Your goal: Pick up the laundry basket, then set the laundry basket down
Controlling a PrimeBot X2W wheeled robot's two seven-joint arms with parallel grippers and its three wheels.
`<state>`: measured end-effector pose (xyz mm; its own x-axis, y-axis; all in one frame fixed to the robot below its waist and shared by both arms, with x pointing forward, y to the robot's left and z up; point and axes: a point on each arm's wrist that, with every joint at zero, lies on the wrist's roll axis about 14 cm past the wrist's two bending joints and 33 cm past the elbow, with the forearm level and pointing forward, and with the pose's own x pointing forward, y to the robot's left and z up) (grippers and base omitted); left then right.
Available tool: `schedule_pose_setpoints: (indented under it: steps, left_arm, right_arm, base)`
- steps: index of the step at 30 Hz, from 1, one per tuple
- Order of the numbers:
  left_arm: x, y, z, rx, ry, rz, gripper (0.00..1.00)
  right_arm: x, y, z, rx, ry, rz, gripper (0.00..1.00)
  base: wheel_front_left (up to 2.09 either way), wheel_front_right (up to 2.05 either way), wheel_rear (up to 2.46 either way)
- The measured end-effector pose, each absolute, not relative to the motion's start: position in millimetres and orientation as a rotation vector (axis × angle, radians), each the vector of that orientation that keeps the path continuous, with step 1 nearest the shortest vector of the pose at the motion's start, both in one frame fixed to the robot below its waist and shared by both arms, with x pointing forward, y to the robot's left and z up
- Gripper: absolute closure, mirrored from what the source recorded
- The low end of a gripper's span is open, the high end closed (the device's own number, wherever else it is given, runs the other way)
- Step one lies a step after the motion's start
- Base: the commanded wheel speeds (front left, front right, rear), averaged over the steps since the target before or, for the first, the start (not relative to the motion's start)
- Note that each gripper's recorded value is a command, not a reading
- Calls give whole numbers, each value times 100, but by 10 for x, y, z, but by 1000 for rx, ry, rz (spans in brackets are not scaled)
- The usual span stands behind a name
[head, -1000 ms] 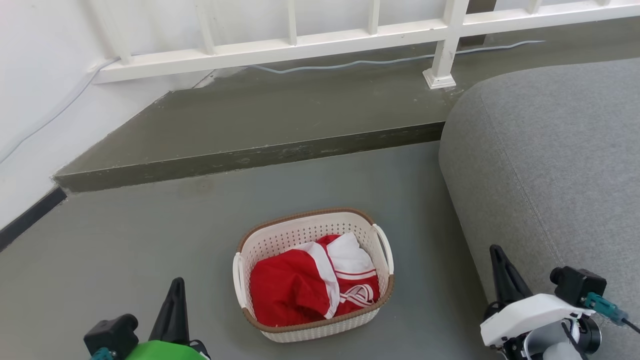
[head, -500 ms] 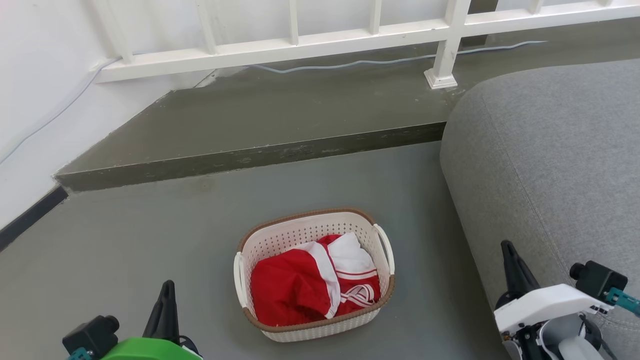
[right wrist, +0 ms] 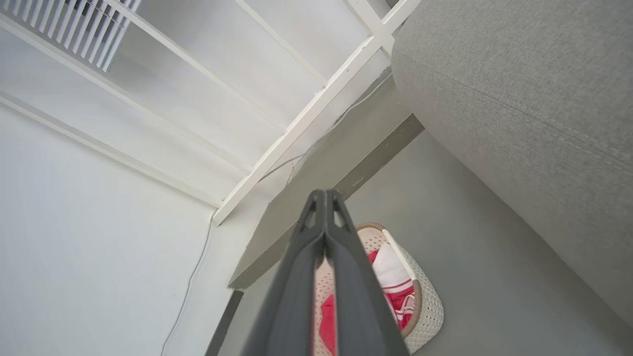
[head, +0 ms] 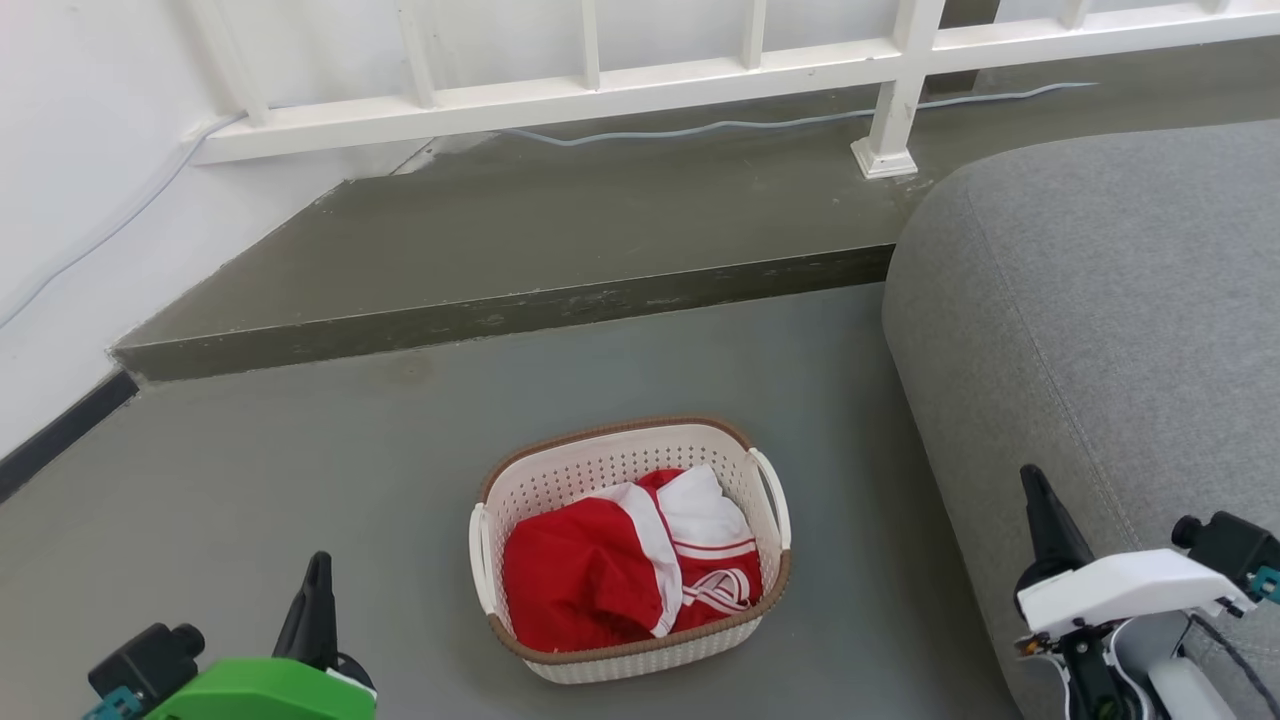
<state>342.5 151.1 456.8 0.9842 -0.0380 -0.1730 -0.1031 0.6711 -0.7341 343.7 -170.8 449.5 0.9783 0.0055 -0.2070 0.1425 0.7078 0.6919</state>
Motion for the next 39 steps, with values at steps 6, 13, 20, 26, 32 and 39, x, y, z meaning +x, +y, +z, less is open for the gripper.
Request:
schedule_pose_setpoints:
  steps: [6, 13, 20, 26, 32, 39]
  left_arm:
    - [3461, 1539, 4584, -906, 178, 44, 100]
    - [3492, 1579, 4578, -986, 187, 55, 100]
    - [3517, 1613, 4574, -1077, 188, 67, 100]
    - [3551, 1636, 4606, -1151, 179, 63, 100]
    - [3571, 1668, 4608, -1222, 177, 68, 100]
    - [3610, 1700, 4637, -1323, 166, 69, 100]
  right_arm:
    - [3465, -1744, 4506, 857, 199, -87, 100]
    - [3497, -1779, 4518, 950, 197, -98, 100]
    - [3529, -1811, 4543, 1044, 185, -105, 100]
    - [3559, -1844, 4564, 1120, 176, -110, 100]
    - [3585, -1878, 4582, 1196, 167, -116, 100]
    - [3629, -1916, 4635, 1305, 139, -117, 100]
  base:
    - [0, 0, 0]
    - [0, 0, 0]
    - [0, 0, 0]
    - [0, 0, 0]
    - [0, 0, 0]
    - [0, 0, 0]
